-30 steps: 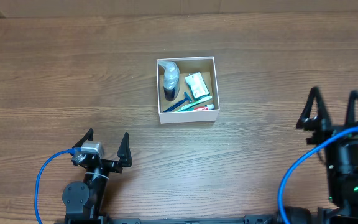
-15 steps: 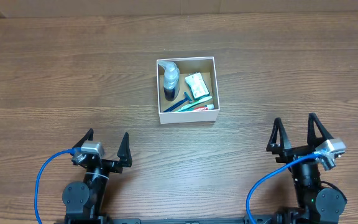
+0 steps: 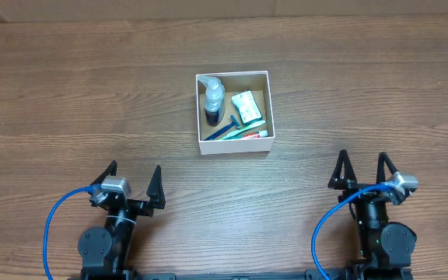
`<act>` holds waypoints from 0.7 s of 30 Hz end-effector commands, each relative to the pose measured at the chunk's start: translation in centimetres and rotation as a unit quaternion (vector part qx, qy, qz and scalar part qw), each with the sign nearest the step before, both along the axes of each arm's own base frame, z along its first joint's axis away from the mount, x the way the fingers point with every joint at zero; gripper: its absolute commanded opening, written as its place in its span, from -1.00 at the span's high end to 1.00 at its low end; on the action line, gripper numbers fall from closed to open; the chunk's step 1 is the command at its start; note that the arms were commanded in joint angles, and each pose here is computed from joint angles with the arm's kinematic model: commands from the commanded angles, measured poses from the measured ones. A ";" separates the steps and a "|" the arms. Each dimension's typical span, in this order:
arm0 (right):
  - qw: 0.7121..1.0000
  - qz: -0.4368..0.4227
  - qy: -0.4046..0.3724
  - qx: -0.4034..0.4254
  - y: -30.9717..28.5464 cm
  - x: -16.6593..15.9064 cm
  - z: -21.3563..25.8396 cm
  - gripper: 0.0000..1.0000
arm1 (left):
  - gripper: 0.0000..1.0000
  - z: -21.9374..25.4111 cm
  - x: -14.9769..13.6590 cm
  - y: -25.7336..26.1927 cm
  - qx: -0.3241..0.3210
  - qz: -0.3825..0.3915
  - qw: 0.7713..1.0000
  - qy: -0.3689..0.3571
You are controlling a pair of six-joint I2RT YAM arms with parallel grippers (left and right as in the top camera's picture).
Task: Pack container
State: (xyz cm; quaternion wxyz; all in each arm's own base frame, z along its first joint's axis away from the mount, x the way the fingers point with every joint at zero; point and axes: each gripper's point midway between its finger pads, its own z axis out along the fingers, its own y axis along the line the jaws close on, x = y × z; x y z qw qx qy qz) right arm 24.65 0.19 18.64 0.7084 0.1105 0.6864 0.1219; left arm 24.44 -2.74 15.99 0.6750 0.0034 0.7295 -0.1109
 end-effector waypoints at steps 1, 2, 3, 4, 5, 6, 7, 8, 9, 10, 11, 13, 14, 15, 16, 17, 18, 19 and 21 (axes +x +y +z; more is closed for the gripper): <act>0.999 -0.002 0.028 -0.021 0.0 0.0 -1.7 -1.00 | -1.00 0.1 0.0 0.3 0.004 0.006 1.000 -0.004; 0.999 0.004 0.028 -0.041 0.2 0.0 -1.7 -1.00 | -0.99 0.1 0.0 0.3 0.004 0.006 1.000 -0.004; 0.998 0.005 0.028 -0.053 0.2 0.0 -1.7 -1.00 | -1.00 0.1 0.0 0.3 0.004 0.006 1.000 -0.004; 0.998 0.005 0.028 -0.057 0.2 0.0 -1.7 -1.00 | -1.00 0.1 0.0 0.3 0.004 0.006 1.000 -0.004; 0.998 0.005 0.028 -0.058 0.2 0.0 -1.7 -1.00 | -1.00 0.1 0.0 0.3 0.004 0.006 1.000 -0.004; 0.998 0.005 0.028 -0.058 0.2 0.0 -1.7 -1.00 | -1.00 0.1 0.0 0.3 0.004 0.006 1.000 -0.004; 0.998 0.005 0.028 -0.058 0.2 0.0 -1.7 -1.00 | -1.00 0.1 0.0 0.3 0.004 0.006 1.000 -0.004; 0.998 0.005 0.028 -0.059 0.2 0.0 -1.7 -1.00 | -1.00 0.1 0.0 0.3 0.004 0.006 1.000 -0.004; 0.997 0.006 0.028 -0.065 0.2 0.0 -1.7 -1.00 | -1.00 0.1 0.0 0.3 0.004 0.006 1.000 -0.004; 0.997 0.006 0.028 -0.068 0.3 0.0 -1.7 -1.00 | -1.00 0.1 0.0 0.3 0.004 0.006 1.000 -0.004; 0.997 0.004 0.028 -0.067 0.1 0.0 -1.7 -1.00 | -1.00 0.1 0.0 0.3 0.004 0.006 1.000 -0.004; 0.997 -0.006 0.029 -0.065 -0.4 0.0 -1.7 -1.00 | -1.00 0.1 0.0 0.3 0.004 0.006 1.000 -0.004; 0.997 -0.014 0.029 -0.065 -0.8 0.0 -1.7 -1.00 | -1.00 0.1 0.0 0.3 0.004 0.006 1.000 -0.004; 0.997 -0.019 0.029 -0.065 -1.0 0.0 -1.7 -1.00 | -1.00 0.1 0.0 0.3 0.004 0.006 1.000 -0.004; 0.997 -0.023 0.030 -0.065 -1.2 0.0 -1.7 -1.00 | -1.00 0.1 0.0 0.3 0.004 0.006 1.000 -0.004; 0.997 -0.024 0.030 -0.064 -1.3 0.0 -1.7 -1.00 | -1.00 0.1 0.0 0.3 0.004 0.006 1.000 -0.004; 0.997 -0.024 0.030 -0.064 -1.3 0.0 -1.7 -1.00 | -1.00 0.1 0.0 0.3 0.004 0.006 1.000 -0.004; 0.997 -0.024 0.030 -0.064 -1.3 0.0 -1.7 -1.00 | -1.00 0.1 0.0 0.3 0.004 0.006 1.000 -0.004; 0.997 -0.024 0.030 -0.064 -1.3 0.0 -1.7 -1.00 | -1.00 0.1 0.0 0.3 0.004 0.006 1.000 -0.004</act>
